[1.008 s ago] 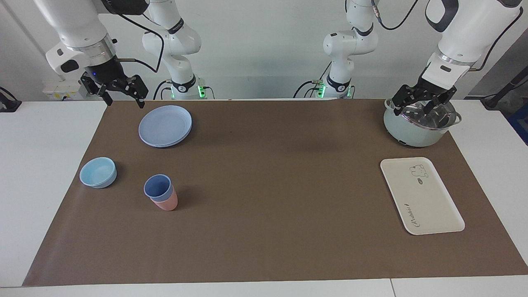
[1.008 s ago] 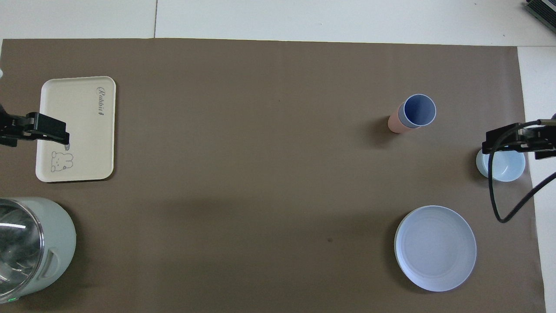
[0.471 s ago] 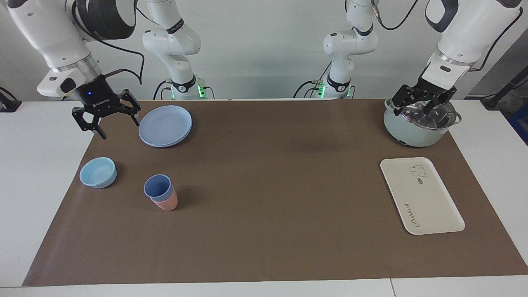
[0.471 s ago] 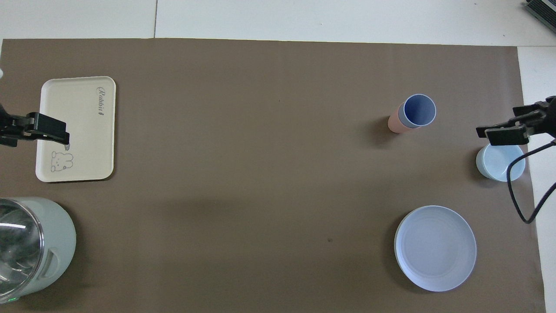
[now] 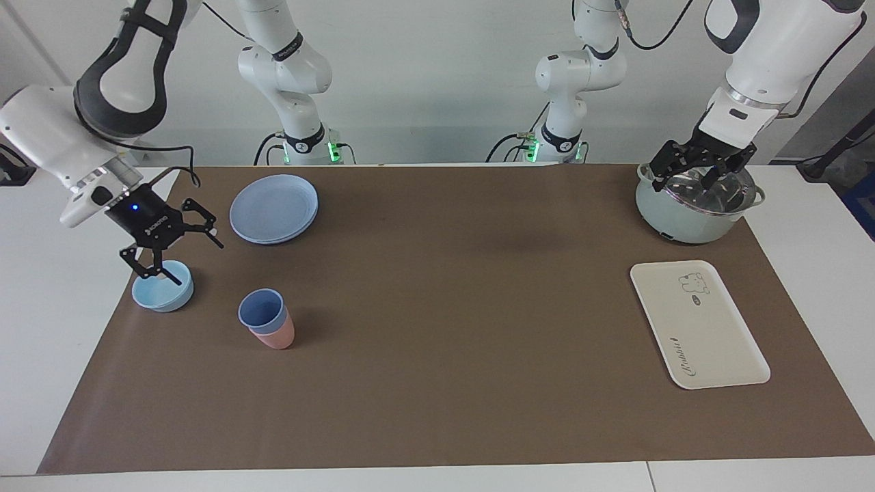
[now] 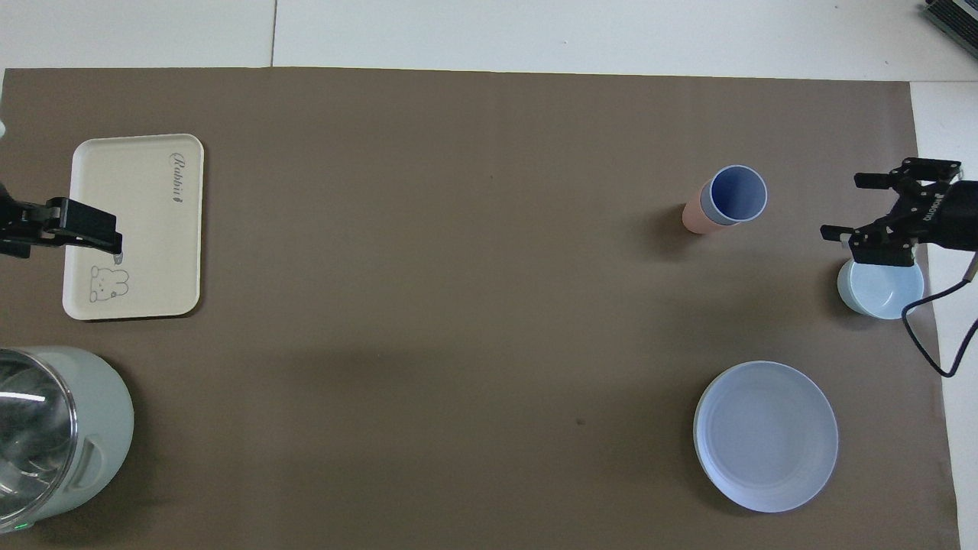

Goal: Place cup on tray
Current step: 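Move the right gripper toward the nested pink and blue cups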

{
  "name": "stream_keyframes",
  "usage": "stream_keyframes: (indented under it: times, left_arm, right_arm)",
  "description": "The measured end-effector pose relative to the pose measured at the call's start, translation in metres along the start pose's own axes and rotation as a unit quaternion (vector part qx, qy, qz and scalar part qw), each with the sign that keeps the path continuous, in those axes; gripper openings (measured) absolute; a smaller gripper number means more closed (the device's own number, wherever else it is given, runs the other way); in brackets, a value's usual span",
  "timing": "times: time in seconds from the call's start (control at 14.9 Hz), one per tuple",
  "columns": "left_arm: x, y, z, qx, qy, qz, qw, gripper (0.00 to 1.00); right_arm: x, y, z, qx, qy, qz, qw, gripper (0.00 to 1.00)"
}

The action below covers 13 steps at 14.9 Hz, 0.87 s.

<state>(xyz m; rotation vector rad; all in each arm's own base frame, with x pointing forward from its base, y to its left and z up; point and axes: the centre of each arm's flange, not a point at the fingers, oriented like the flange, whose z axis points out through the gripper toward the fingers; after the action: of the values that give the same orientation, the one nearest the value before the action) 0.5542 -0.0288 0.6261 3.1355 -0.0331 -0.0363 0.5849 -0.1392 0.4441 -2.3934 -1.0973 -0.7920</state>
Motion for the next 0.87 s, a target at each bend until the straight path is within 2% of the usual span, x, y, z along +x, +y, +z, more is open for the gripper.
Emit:
stream_keyframes:
  times: [0.27, 0.47, 0.61, 0.87]
  left_arm:
    - [0.000, 0.000, 0.000, 0.000, 0.000, 0.000, 1.000, 1.00]
    - [0.000, 0.001, 0.000, 0.000, 0.000, 0.000, 1.000, 1.00]
    - [0.000, 0.001, 0.000, 0.000, 0.000, 0.000, 1.000, 1.00]
    - [0.000, 0.002, 0.000, 0.000, 0.000, 0.001, 1.000, 1.00]
  right_arm:
    - [-0.049, 0.027, 0.044, 0.020, 0.069, -0.008, 0.997, 1.00]
    - [-0.084, 0.035, 0.086, 0.054, 0.138, -0.021, 0.989, 1.00]
    - [-0.100, 0.037, 0.106, 0.063, 0.153, -0.025, 0.986, 1.00]
    - [-0.100, 0.035, 0.125, 0.063, 0.185, -0.037, 0.980, 1.00]
